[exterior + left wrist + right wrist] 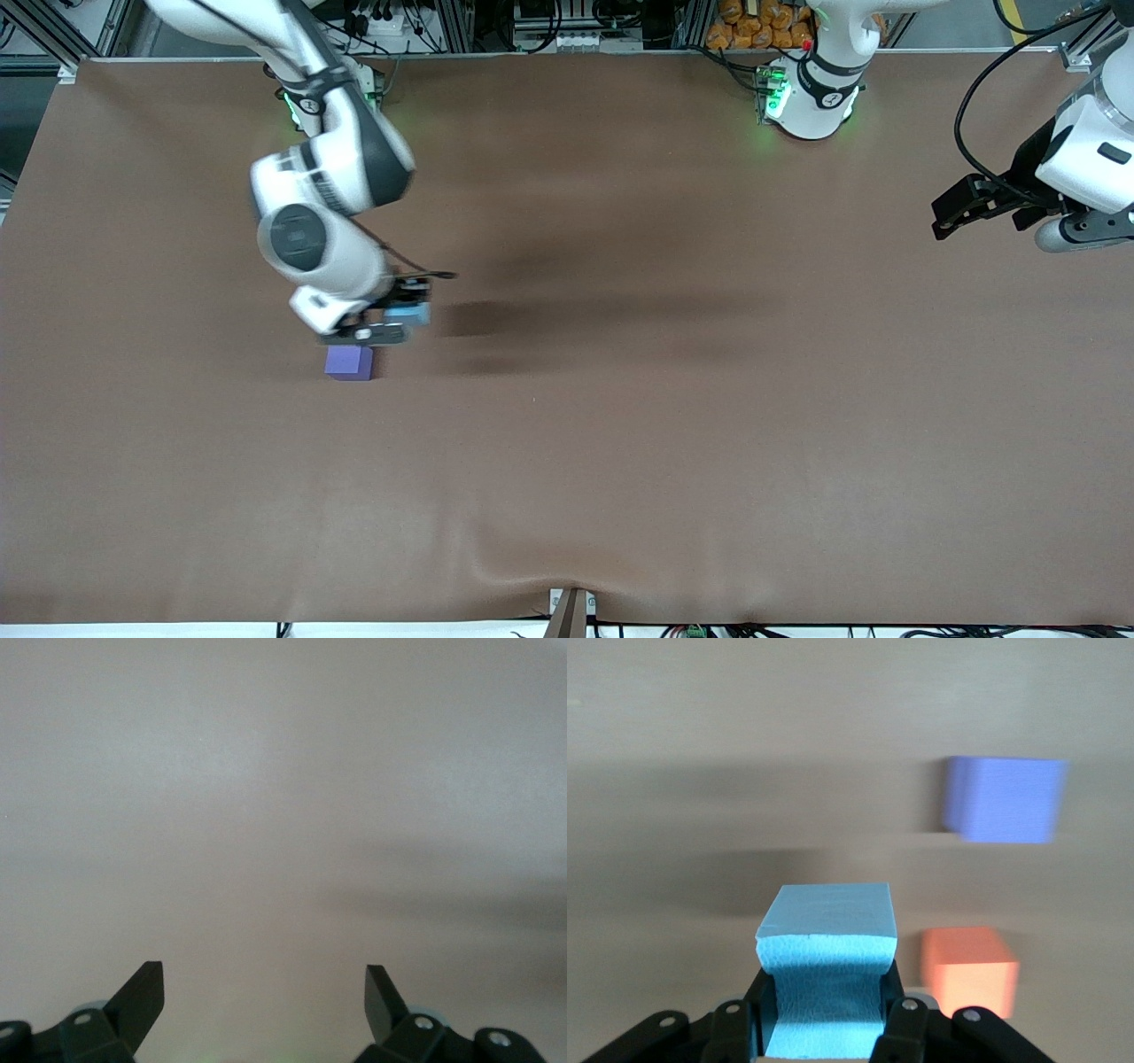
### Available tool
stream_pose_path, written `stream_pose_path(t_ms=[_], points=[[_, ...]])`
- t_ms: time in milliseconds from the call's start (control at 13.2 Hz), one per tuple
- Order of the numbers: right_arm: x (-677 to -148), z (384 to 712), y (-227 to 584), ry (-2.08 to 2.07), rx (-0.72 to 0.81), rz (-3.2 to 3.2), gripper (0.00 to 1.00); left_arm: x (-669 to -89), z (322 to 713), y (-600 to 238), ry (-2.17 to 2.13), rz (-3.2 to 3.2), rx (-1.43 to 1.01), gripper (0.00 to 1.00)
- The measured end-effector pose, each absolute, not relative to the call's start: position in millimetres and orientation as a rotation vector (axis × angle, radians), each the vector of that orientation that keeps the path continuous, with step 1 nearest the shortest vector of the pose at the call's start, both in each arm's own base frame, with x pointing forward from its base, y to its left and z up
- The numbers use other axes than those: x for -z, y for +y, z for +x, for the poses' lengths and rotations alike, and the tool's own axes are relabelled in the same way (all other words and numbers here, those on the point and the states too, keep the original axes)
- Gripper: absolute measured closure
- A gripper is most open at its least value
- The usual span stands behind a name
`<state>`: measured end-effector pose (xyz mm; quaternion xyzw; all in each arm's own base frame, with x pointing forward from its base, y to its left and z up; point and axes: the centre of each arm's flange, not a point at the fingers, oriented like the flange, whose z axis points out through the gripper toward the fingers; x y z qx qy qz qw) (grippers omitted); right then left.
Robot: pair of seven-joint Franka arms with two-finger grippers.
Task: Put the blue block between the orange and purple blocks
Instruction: 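Carry the blue block with the right gripper toward the orange and purple blocks, then lower the blue block between the orange and purple blocks with the right gripper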
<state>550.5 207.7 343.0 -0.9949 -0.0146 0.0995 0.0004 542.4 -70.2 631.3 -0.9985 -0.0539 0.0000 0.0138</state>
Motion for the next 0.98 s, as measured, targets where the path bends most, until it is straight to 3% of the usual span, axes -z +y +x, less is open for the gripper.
stream_pose_path(t_ms=[303, 984], points=[[-325, 557, 127, -0.096, -0.362, -3.112, 0.51, -631, 542, -70, -0.167, -3.109, 0.000, 0.00], [-285, 539, 116, -0.084, -0.359, -3.114, 0.51, -631, 542, -70, -0.168, -3.109, 0.000, 0.00]])
